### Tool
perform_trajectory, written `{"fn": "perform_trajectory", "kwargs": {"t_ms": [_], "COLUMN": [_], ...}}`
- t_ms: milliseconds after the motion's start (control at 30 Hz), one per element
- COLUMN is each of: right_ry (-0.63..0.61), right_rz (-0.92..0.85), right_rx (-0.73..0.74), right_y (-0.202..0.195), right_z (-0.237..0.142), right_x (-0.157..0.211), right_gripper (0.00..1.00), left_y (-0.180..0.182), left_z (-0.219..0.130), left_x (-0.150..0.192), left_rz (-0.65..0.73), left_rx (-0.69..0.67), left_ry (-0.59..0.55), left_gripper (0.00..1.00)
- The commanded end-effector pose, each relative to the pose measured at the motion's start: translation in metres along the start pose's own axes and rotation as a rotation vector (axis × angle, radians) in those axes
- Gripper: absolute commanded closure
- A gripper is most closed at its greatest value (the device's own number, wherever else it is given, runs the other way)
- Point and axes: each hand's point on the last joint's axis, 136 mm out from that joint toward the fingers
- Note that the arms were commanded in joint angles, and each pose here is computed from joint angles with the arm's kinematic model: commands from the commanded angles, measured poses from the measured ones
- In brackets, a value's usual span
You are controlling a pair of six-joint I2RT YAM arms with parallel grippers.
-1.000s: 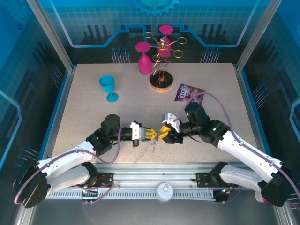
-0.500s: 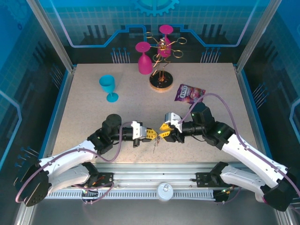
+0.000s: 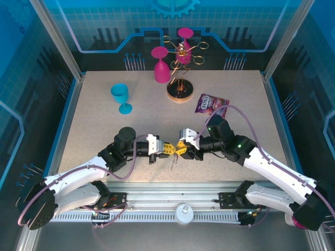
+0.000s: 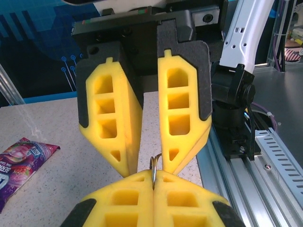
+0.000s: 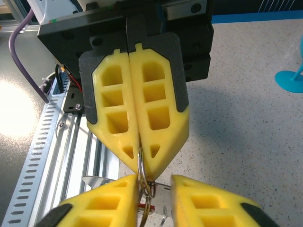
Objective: Put the keys on the keyring
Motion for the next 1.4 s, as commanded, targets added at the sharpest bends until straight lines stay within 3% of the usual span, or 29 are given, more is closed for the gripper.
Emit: {"fn": "perform_trajectory", "kwargs": {"t_ms": [0,100,233,400,567,1000,1100,1200,1233,1333,1367], "right_ry": [-0.013,-0.016,0.002,0.136,0.299,0.417,0.399,0.353,0.316,0.195,0.146], "right_rz": [-0.031,-0.042,-0.057,-0.086,-0.123,-0.222,-0.224,-0.198,-0.180,-0.106,-0.085], "right_rx": [0.011,0.028,0.039,0.019,-0.012,-0.117,-0.128,-0.099,-0.076,0.007,0.024], "right_y": [-0.002,-0.005,-0.007,-0.007,-0.008,-0.003,-0.002,-0.003,-0.006,-0.014,-0.015], "right_z": [0.001,0.000,-0.005,-0.007,-0.007,0.015,0.018,0.014,0.010,-0.005,-0.010], "right_x": [-0.007,-0.010,-0.012,-0.002,0.013,0.003,-0.003,-0.008,-0.011,-0.014,-0.016], "right_gripper": [0.83,0.99,1.00,1.00,1.00,1.00,1.00,1.00,0.95,0.69,0.66], "left_y": [-0.006,-0.006,-0.002,0.013,0.021,0.021,0.020,0.022,0.022,0.021,0.020], "left_z": [0.001,0.001,0.001,0.001,-0.001,-0.003,-0.003,-0.004,-0.004,-0.006,-0.006], "left_x": [-0.022,-0.022,-0.018,-0.004,0.007,0.009,0.007,0.005,0.004,-0.003,-0.004], "left_rz": [0.041,0.043,0.036,0.053,0.071,0.077,0.075,0.084,0.091,0.101,0.100], "left_rx": [0.037,0.038,0.013,-0.066,-0.117,-0.113,-0.110,-0.131,-0.135,-0.139,-0.136], "left_ry": [-0.057,-0.060,-0.040,0.057,0.126,0.161,0.154,0.141,0.130,0.090,0.076], "left_gripper": [1.00,1.00,1.00,0.72,0.70,0.89,1.00,1.00,1.00,1.00,1.00]}}
Point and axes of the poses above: each hand's point on the last joint's axis, 136 mm out from that joint toward the fingers, its own z axis out along the fingers, its own y axis along the line the jaws close on, x = y × z, and after that the axes turned 13 degrees about -z, right-handed
